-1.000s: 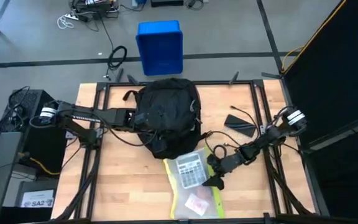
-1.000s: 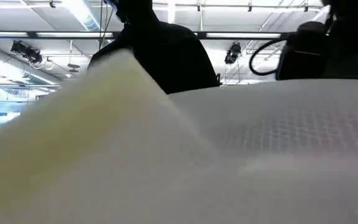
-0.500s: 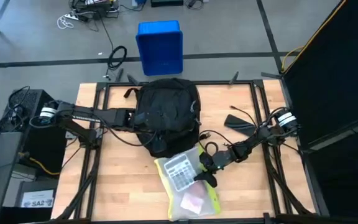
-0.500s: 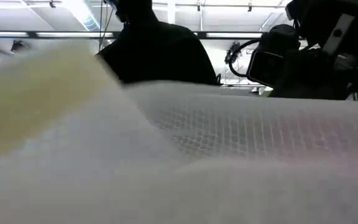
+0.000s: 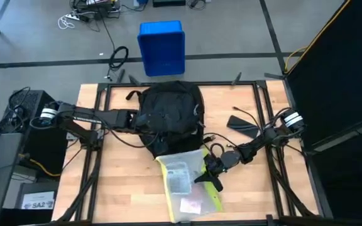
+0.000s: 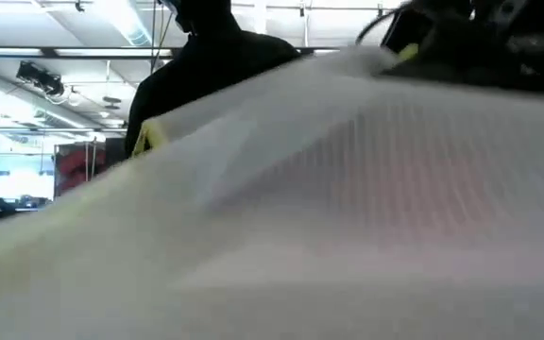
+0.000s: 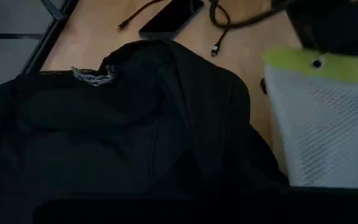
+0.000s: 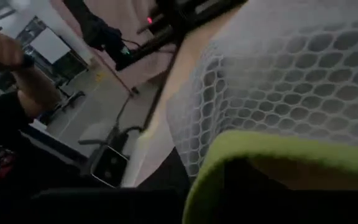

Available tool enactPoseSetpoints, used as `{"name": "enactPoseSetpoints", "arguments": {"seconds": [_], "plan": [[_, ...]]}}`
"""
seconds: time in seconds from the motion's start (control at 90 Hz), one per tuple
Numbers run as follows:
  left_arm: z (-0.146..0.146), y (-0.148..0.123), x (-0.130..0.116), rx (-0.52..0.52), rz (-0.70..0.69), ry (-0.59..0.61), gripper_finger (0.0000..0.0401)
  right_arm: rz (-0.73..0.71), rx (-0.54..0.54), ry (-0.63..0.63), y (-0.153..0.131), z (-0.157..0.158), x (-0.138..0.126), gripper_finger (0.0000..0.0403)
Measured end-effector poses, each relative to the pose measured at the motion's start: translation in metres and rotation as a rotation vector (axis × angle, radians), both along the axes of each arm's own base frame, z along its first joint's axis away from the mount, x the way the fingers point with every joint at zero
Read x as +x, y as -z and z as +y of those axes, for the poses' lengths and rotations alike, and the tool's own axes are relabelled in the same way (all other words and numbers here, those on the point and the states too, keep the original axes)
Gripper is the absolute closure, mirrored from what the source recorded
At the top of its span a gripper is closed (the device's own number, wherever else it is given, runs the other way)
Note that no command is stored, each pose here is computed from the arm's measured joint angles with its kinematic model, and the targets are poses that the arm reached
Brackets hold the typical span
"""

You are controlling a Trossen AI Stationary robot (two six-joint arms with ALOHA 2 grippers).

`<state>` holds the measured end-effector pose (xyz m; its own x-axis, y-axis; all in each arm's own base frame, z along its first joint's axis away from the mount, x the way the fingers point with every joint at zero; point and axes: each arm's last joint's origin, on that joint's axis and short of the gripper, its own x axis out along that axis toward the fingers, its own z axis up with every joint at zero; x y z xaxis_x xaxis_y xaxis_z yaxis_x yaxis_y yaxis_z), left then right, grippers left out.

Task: Unpack backpack
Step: Put the zip lock bag into the backpack

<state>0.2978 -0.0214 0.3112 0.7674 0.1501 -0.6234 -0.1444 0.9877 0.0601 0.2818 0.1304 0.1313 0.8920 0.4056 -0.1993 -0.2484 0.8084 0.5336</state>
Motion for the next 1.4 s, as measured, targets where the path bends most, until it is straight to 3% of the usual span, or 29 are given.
{"name": "enactPoseSetpoints", "arguments": {"seconds": [0.333,0.578,0.767,1.022,1.211,1.4], "plan": [[0.0,-0.006,0.004,0.013,-0.071,0.007,0.0401,-0.252,-0.033,0.093,-0.062,-0.022,-0.004,0.0396],[0.0,-0.029,0.011,0.029,-0.236,0.013,0.0401,-0.128,0.022,0.196,-0.054,-0.051,0.005,0.0396],[-0.003,-0.051,0.013,0.033,-0.317,0.029,0.0401,-0.119,0.057,0.252,-0.055,-0.064,0.008,0.0396],[-0.016,-0.06,0.011,0.02,-0.345,0.062,0.0401,-0.104,0.065,0.463,-0.053,-0.094,0.013,0.0396],[-0.028,-0.057,0.008,-0.017,-0.313,0.091,0.0401,-0.146,0.047,0.628,-0.056,-0.113,0.015,0.0396],[-0.039,-0.054,0.005,-0.045,-0.287,0.12,0.0401,-0.305,0.041,0.706,-0.071,-0.126,0.014,0.0396]]}}
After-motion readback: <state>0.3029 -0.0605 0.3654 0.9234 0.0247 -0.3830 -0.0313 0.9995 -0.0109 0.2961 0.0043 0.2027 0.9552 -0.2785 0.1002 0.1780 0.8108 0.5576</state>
